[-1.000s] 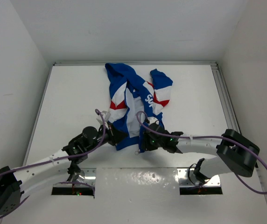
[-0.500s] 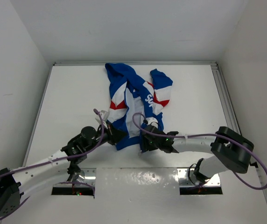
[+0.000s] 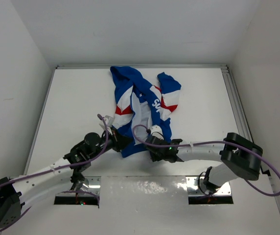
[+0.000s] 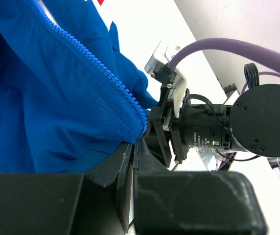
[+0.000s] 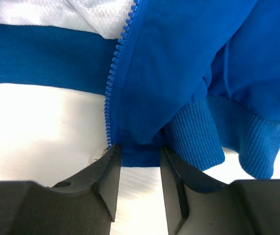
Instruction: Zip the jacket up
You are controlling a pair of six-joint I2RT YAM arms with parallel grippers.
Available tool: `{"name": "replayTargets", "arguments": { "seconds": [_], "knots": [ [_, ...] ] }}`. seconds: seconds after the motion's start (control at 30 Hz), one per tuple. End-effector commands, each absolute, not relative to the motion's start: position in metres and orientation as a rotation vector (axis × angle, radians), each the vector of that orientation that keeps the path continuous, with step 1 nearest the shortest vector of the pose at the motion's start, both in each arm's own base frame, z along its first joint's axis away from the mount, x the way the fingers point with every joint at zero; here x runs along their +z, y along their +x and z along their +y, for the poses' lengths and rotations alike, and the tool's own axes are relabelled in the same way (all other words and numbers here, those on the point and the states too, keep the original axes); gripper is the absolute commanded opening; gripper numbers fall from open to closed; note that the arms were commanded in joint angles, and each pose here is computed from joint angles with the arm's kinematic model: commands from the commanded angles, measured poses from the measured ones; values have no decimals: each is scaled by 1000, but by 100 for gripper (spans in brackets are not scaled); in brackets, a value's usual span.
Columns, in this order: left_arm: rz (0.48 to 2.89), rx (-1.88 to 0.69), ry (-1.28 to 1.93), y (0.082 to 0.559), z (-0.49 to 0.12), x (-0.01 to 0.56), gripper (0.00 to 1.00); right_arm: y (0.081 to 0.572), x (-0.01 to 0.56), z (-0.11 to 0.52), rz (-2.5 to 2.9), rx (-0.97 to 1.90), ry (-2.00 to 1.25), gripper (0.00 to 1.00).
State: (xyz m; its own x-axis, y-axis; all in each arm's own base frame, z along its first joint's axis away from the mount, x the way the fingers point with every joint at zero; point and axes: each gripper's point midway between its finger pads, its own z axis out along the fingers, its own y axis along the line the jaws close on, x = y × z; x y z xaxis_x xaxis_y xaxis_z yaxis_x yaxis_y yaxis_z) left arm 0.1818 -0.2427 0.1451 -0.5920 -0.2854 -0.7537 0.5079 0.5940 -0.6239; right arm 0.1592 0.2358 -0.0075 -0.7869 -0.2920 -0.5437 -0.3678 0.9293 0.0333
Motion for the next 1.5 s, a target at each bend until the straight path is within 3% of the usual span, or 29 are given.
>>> {"name": "replayTargets", "arguments": {
  "seconds": [0.0, 0.17, 0.33, 0.63, 0.9, 0.97, 1.1, 1.47],
  "knots": [
    [1852, -1109, 186, 189, -244, 165, 0, 164, 4, 240, 2505, 193, -470, 39],
    [1847, -1104, 174, 191, -243, 165, 0, 158, -8, 237, 2533, 171, -485, 40],
    [1842, -1101, 172, 191, -242, 165, 0, 155, -14, 236, 2541, 162, -492, 32],
    [1868, -1089, 171, 191, -241, 159, 0, 143, -19, 240, 2567, 234, -476, 0],
    [1849, -1102, 162, 190, -240, 162, 0, 149, 0, 258, 2516, 329, -492, 0],
    [1850, -1101, 171, 190, -241, 164, 0, 158, 16, 261, 2460, 329, -483, 16],
    [1835, -1114, 171, 190, -242, 166, 0, 167, 43, 258, 2388, 314, -480, 25],
    [1845, -1118, 179, 189, -243, 164, 0, 168, 21, 256, 2424, 250, -498, 26]
  ]
}}
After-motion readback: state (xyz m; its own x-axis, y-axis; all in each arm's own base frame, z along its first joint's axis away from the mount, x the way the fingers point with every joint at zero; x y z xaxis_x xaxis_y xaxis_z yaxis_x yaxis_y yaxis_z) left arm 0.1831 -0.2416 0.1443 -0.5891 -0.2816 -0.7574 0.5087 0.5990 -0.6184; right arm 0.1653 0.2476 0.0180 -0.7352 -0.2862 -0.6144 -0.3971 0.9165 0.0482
